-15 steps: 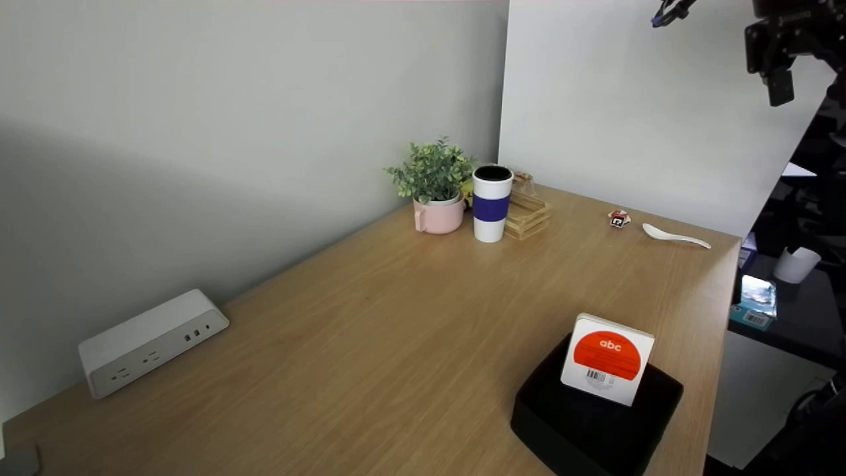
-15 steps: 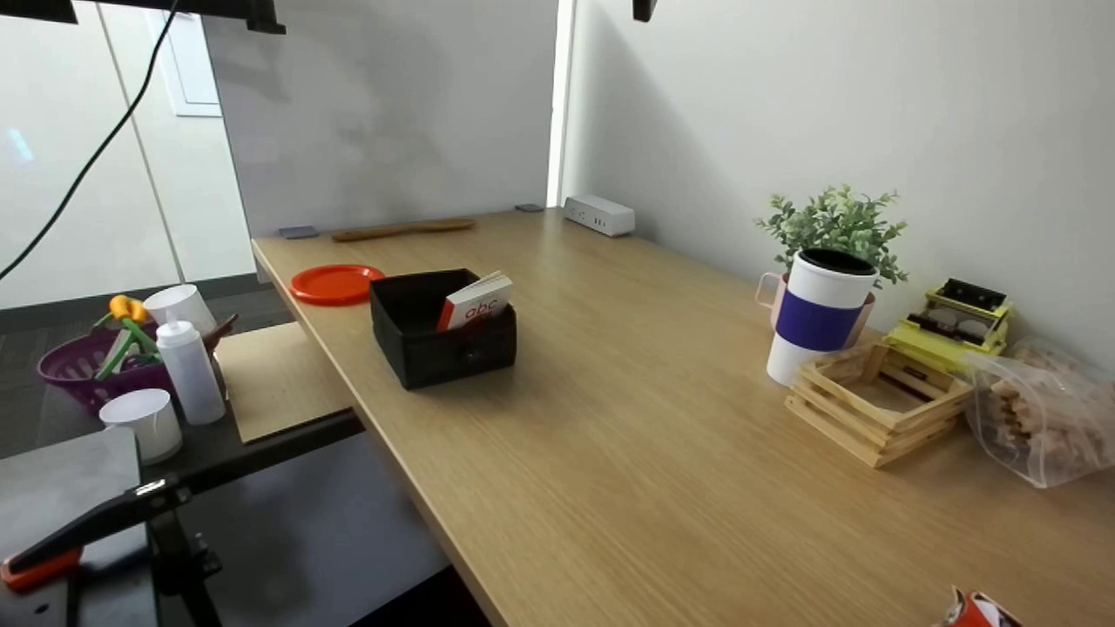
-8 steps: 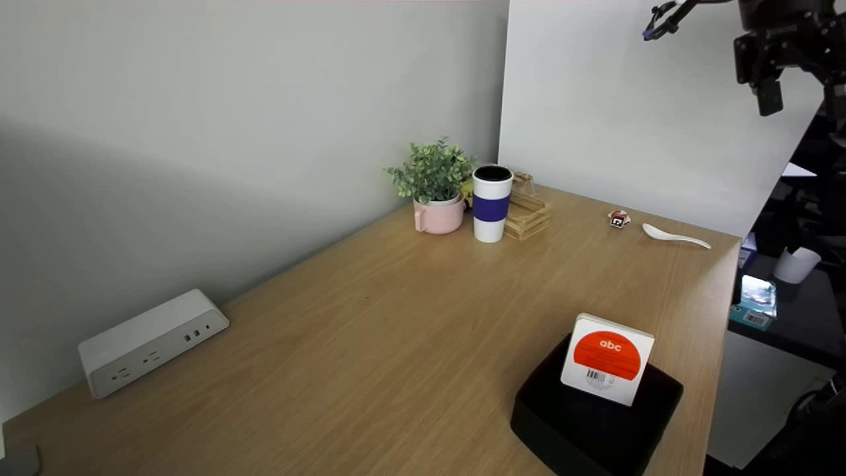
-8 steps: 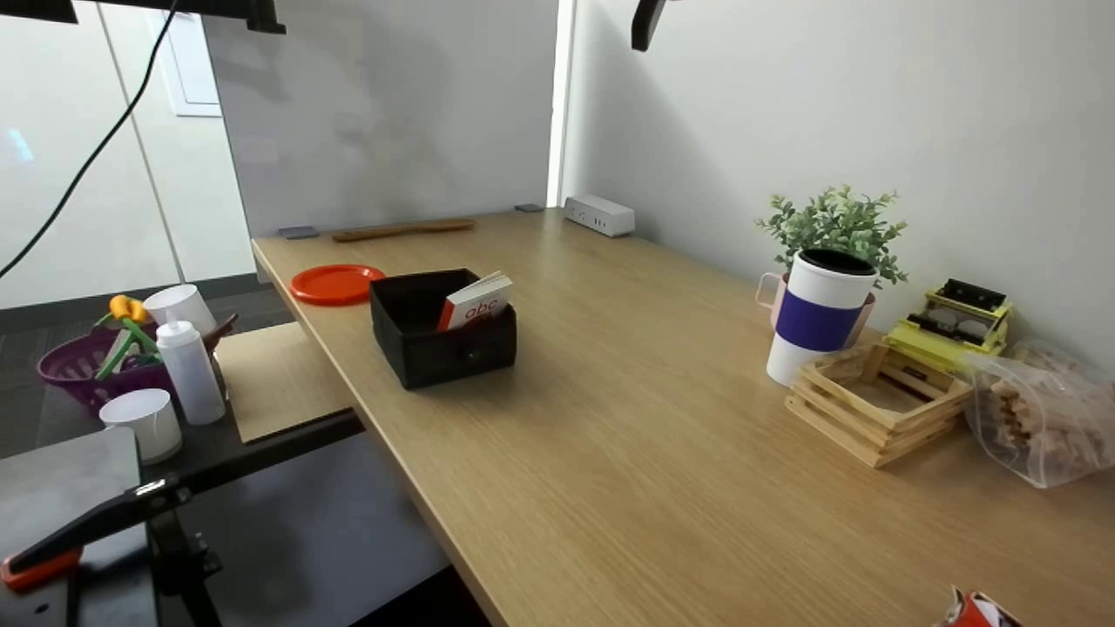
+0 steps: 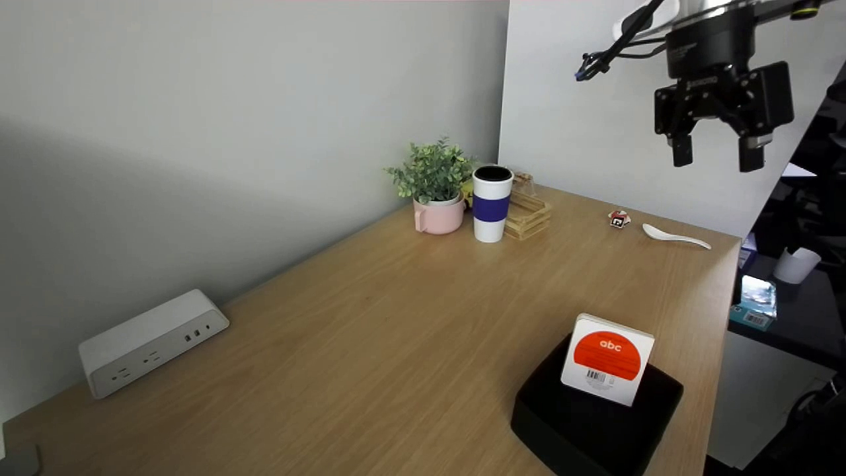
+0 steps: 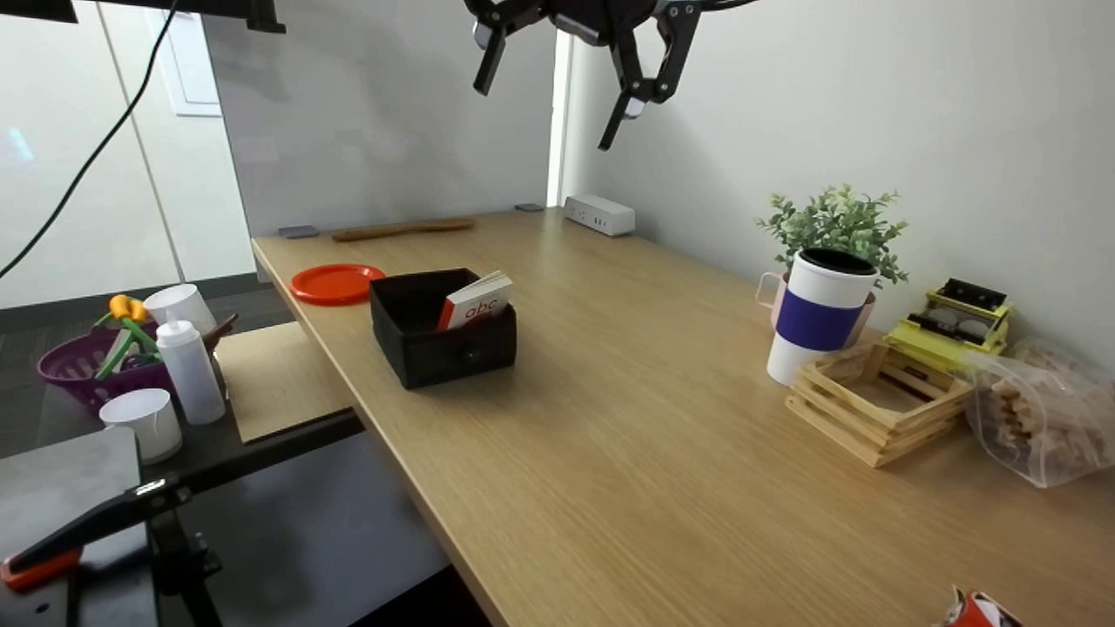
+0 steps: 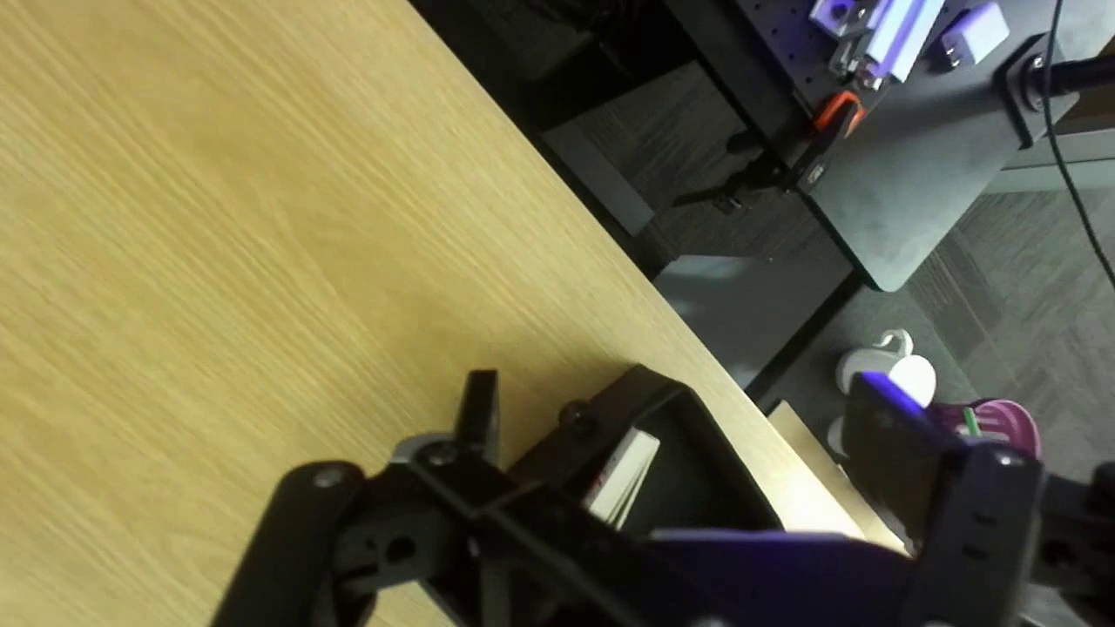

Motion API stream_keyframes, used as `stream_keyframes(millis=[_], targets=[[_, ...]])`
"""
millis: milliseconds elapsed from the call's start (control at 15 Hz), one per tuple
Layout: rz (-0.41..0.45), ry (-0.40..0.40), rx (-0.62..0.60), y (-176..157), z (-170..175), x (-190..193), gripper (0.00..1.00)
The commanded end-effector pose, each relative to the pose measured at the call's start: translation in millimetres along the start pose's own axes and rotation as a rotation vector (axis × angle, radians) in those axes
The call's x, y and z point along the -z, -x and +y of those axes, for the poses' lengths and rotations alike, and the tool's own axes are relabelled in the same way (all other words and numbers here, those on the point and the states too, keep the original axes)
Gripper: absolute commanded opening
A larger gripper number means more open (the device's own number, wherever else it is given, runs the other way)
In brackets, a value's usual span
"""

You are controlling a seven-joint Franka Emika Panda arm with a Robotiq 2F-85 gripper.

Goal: Put the alphabet booklet on the table

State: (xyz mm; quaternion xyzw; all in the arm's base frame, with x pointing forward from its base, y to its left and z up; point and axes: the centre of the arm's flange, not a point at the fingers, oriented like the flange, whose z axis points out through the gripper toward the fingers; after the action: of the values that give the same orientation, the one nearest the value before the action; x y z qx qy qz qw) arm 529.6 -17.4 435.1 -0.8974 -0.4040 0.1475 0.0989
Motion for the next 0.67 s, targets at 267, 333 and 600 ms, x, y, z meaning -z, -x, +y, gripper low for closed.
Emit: stream_keyframes(millis=[267,333,600], targets=[[0.125,-0.129,0.201,-63.3,24.0,-16.5,1.0],[0.123,-0.134,0.233,-68.7,26.1,-17.7,1.0],[0.097,-0.112,0.257,-68.7,18.8,-27.3,1.0]])
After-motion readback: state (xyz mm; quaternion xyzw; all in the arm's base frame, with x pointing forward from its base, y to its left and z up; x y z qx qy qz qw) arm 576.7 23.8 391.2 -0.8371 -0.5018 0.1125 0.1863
